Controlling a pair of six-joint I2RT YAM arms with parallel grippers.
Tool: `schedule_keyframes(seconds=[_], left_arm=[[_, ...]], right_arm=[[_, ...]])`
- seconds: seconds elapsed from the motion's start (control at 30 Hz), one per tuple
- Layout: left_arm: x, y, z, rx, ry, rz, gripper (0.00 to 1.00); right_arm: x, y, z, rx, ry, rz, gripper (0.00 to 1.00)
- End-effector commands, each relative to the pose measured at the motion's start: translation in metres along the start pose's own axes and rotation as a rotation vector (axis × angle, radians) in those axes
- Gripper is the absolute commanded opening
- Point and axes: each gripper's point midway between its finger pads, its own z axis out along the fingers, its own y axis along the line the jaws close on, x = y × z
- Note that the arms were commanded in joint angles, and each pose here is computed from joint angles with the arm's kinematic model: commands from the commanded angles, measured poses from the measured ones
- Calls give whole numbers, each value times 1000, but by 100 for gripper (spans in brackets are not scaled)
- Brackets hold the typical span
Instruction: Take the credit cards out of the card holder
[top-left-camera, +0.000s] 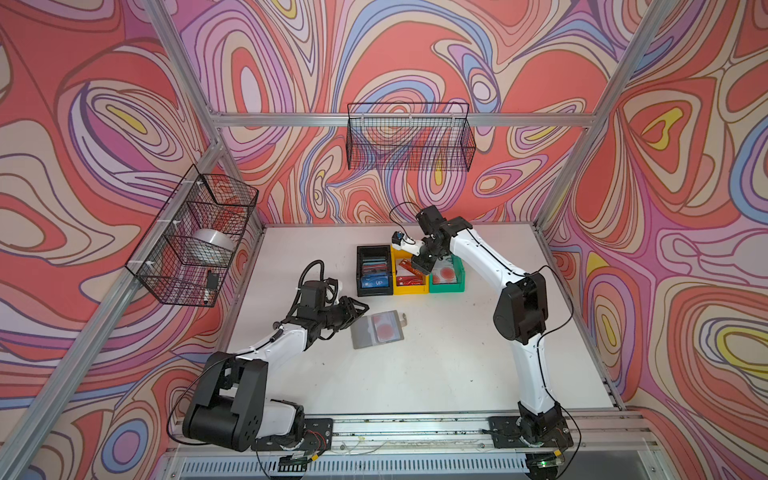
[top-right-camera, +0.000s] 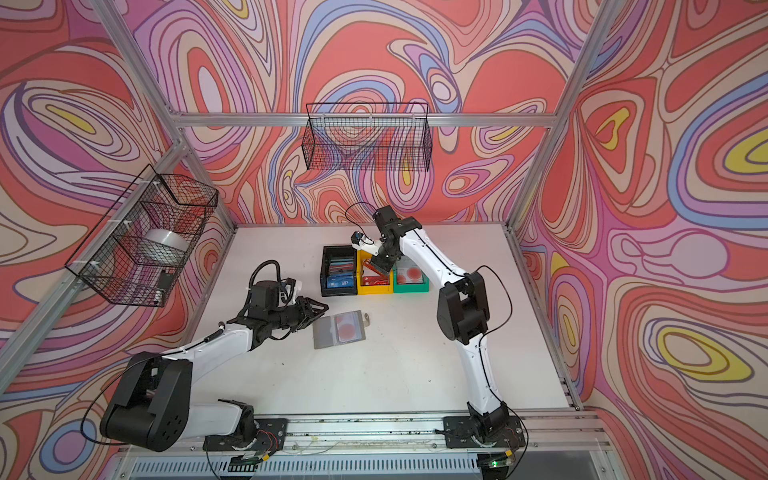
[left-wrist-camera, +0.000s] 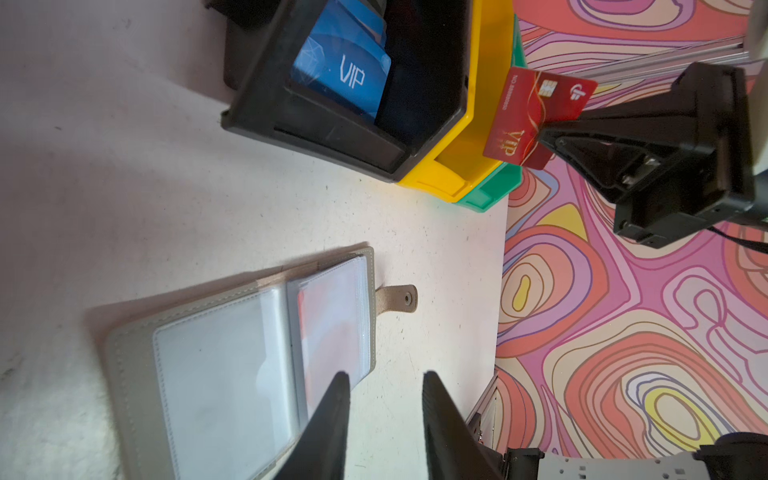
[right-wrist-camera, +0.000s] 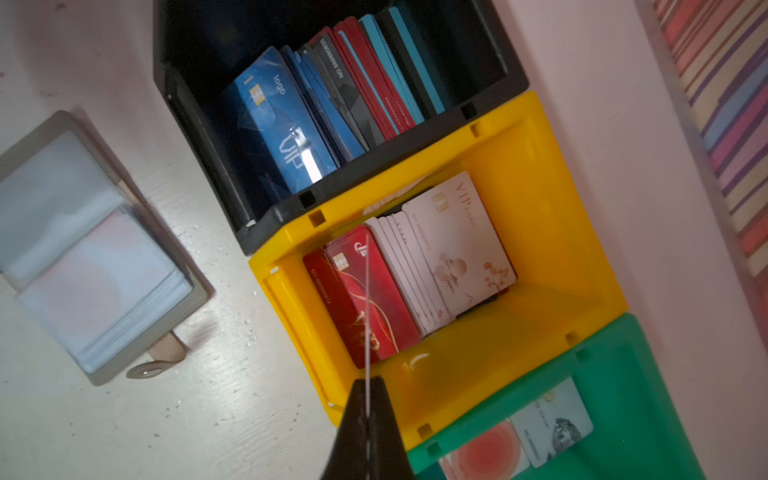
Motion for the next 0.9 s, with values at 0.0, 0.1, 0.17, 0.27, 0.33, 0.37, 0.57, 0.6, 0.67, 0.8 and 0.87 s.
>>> schedule_keyframes(seconds=[0.0,0.1,0.17,0.27,0.33,0.37,0.57,0.6,0.67,0.8,0.87], left_arm=[[-2,-2,-2,13,-13,2,33],[-3,0,0,11,-9,-3,33],[-3,0,2,15,-3,-6,33],[-4,1,5,22,0,-13,33],[-4,1,6,24,0,-14,33],[-4,1,6,24,1,-15,33],[-3,3,8,26,6,-16,33],[-3,3,8,26,6,-17,33],[-3,4,8,25,6,-15,33],[-1,7,9,21,7,-20,33],[-1,9,10,21,9,-24,33]], right_arm=[[0,-12,-4,80,28,-102,0],[8,-13,5,86,75,-138,0],[10,-9,10,76,89,-160,0],[7,0,11,43,72,-180,0],[6,5,12,25,65,-189,0],[5,9,15,19,69,-199,0],[12,22,31,-14,102,-230,0],[14,23,33,-17,112,-232,0],[18,24,38,-16,133,-239,0],[22,27,46,-23,151,-248,0],[25,28,49,-31,159,-246,0]])
